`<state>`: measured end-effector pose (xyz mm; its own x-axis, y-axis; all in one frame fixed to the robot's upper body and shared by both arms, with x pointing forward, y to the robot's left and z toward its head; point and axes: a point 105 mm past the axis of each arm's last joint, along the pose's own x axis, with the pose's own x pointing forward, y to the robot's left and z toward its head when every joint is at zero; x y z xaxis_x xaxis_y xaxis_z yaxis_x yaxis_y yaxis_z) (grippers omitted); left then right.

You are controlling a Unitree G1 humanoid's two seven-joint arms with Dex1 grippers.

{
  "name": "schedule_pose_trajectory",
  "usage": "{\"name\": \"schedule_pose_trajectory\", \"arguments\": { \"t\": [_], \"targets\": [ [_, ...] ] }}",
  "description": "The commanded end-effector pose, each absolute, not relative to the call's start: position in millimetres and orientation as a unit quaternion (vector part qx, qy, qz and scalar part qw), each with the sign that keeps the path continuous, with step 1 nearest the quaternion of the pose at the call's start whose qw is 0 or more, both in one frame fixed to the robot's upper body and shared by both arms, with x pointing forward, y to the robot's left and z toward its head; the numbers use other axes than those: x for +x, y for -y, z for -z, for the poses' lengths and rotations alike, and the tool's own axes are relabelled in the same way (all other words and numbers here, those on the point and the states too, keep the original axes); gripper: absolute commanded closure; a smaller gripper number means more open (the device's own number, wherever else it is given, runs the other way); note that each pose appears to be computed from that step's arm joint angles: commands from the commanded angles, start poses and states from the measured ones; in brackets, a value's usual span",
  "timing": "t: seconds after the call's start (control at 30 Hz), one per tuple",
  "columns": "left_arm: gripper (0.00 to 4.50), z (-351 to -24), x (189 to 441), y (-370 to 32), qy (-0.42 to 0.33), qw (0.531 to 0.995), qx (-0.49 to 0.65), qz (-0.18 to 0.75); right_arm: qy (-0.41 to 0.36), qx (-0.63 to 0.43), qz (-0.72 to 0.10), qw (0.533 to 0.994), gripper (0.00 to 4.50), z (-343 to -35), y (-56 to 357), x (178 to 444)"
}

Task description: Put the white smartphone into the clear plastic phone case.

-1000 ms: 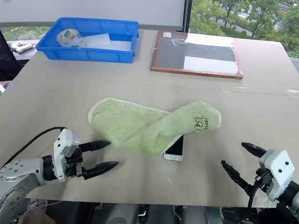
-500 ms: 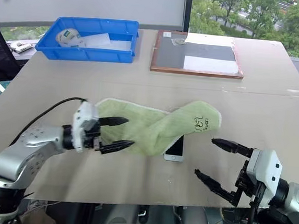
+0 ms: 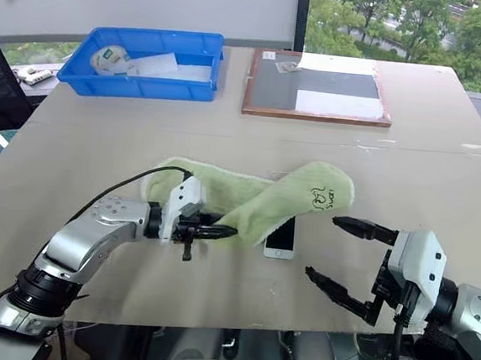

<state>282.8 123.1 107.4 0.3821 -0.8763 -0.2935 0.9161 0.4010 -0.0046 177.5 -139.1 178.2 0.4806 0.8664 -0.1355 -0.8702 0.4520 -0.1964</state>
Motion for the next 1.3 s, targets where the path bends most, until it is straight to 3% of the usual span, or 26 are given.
{"name": "schedule_pose_trajectory", "arguments": {
  "t": [0.03, 0.27, 0.43, 0.67, 0.83, 0.93, 1.2, 1.3],
  "targets": [
    [4.49, -161, 316, -168, 0.023, 0.909, 0.087, 0.407, 0.004, -0.12, -0.512, 0.85, 0.0, -182, 134, 177],
    [4.49, -214, 351, -271, 0.109, 0.981, 0.041, 0.154, 0.006, -0.119, -0.519, 0.846, 0.0, -175, 132, 185],
    [4.49, -235, 363, -289, 0.122, 0.987, 0.008, 0.101, 0.007, -0.122, -0.524, 0.843, 0.0, -174, 133, 191],
    [4.49, -170, 372, -280, -0.027, 0.996, 0.023, 0.087, 0.006, -0.129, -0.517, 0.847, 0.0, -172, 136, 190],
    [4.49, -155, 371, -272, -0.071, 0.99, 0.033, 0.121, -0.002, -0.13, -0.507, 0.852, 0.0, -166, 137, 186],
    [3.64, -172, 372, -266, -0.046, 0.988, 0.008, 0.148, -0.001, -0.128, -0.503, 0.855, 0.0, -165, 137, 185],
    [0.06, -195, 358, -240, -0.039, 0.958, -0.019, 0.283, 0.002, -0.122, -0.499, 0.858, 0.0, -162, 134, 185],
    [0.06, -199, 344, -218, -0.052, 0.93, -0.034, 0.361, 0.006, -0.118, -0.498, 0.859, 0.0, -163, 134, 186]
  ]
}}
